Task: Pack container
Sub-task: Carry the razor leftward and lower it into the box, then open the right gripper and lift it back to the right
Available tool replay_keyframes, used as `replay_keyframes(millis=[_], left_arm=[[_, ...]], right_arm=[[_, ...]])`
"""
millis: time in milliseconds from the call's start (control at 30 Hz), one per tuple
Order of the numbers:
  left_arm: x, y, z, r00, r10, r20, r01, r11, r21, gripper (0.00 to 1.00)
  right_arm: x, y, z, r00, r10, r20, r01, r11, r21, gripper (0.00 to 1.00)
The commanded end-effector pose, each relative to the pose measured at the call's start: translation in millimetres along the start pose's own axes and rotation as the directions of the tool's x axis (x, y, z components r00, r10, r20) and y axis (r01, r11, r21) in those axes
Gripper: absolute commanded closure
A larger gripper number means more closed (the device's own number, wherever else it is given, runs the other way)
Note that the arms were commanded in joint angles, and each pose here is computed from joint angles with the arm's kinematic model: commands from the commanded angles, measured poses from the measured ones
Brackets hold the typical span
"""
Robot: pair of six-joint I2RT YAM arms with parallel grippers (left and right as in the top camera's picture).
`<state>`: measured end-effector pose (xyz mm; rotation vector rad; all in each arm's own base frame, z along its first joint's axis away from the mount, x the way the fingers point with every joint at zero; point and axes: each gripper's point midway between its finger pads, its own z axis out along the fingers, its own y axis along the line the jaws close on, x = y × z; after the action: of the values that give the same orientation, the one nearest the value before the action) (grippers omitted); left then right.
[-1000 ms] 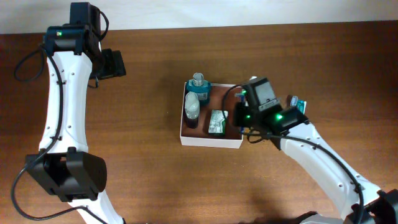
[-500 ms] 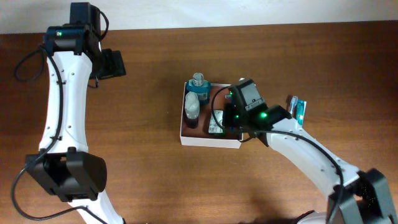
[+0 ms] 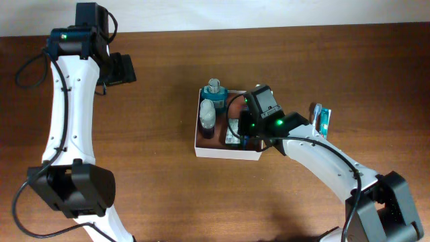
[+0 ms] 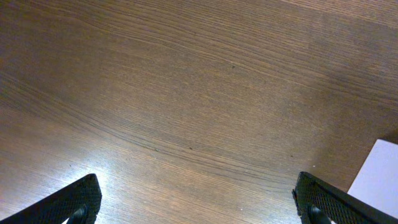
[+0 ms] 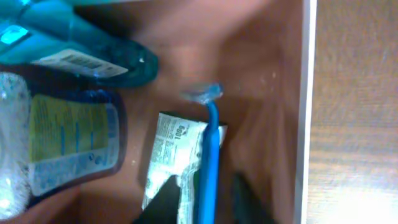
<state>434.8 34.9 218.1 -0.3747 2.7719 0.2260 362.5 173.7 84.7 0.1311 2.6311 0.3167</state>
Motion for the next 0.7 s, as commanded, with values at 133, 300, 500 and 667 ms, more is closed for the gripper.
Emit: replay_keyframes(millis=[133,300,500,667], left_arm=[[-4.3,2.5,-15.0,0.999,-0.002,0.040,0.002,1.000,0.003,0.01],[-4.4,2.5,-15.1,0.999,-0.002,0.041,0.002,1.000,0.003,0.01],[-4.3,2.5,-15.0,0.999,-0.002,0.040,0.002,1.000,0.003,0.01],[-4.3,2.5,-15.0,0.999,-0.002,0.040,0.002,1.000,0.003,0.01]], right_arm=[[-2.1,5.7,0.5,1.000,-0.005,0.006,0.005,1.000,-0.005,0.65],[-11.4,8.3,-8.3,0.999,-0.024,0.031,0.024,0.999,-0.022,0.65],[-31.2,8.1,-43.1,0.997,-0.048,0.059,0.049,0.999,-0.018,0.65],[-41.8,-16.9,-61.2,0.998,-0.011,0.057,0.008,0.999,0.041,0.65]])
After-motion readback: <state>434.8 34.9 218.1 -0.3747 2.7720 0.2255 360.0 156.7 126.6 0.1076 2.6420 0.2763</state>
